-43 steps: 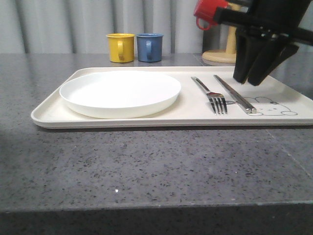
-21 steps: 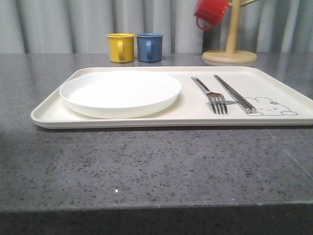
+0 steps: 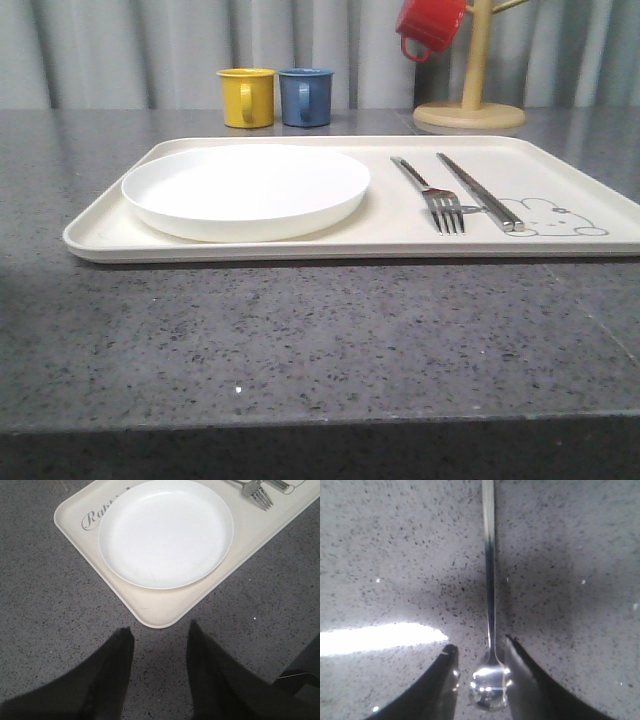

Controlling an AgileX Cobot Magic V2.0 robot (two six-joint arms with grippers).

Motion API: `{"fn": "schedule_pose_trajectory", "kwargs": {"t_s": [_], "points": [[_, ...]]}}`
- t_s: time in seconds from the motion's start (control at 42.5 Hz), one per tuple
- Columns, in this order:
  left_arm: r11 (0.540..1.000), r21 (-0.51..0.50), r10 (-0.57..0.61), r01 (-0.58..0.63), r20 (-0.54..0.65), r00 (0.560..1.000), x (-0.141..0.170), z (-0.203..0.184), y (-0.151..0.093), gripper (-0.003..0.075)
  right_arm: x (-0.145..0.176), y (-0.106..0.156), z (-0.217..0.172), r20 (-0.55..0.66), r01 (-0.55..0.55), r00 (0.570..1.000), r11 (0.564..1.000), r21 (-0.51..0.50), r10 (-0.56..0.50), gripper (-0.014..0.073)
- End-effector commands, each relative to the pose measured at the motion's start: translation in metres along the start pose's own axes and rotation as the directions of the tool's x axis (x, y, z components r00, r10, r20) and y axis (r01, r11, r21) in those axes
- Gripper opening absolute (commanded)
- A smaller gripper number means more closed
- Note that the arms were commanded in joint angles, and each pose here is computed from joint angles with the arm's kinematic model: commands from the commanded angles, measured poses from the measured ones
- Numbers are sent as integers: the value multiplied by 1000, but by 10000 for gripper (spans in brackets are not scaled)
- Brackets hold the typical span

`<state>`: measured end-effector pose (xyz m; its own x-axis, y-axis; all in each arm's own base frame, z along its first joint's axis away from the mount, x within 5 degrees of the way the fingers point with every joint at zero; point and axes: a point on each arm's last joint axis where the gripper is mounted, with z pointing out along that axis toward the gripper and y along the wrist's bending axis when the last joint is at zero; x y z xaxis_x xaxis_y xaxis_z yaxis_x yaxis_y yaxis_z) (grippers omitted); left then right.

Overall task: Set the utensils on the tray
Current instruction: 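Grasp the steel spoon with the right gripper, then place the spoon on the tray beside the chopsticks and release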

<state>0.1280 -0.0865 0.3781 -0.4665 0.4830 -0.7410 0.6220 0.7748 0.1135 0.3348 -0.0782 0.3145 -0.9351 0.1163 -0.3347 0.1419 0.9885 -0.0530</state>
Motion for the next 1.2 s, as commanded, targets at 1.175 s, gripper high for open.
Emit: {"fn": "schedule_pose_trajectory", "kwargs": {"t_s": [1.175], "points": [[1000, -3, -16, 16, 98, 995, -11, -9, 1, 258, -10, 105, -24, 39, 189, 982, 936, -298, -186, -57]]}}
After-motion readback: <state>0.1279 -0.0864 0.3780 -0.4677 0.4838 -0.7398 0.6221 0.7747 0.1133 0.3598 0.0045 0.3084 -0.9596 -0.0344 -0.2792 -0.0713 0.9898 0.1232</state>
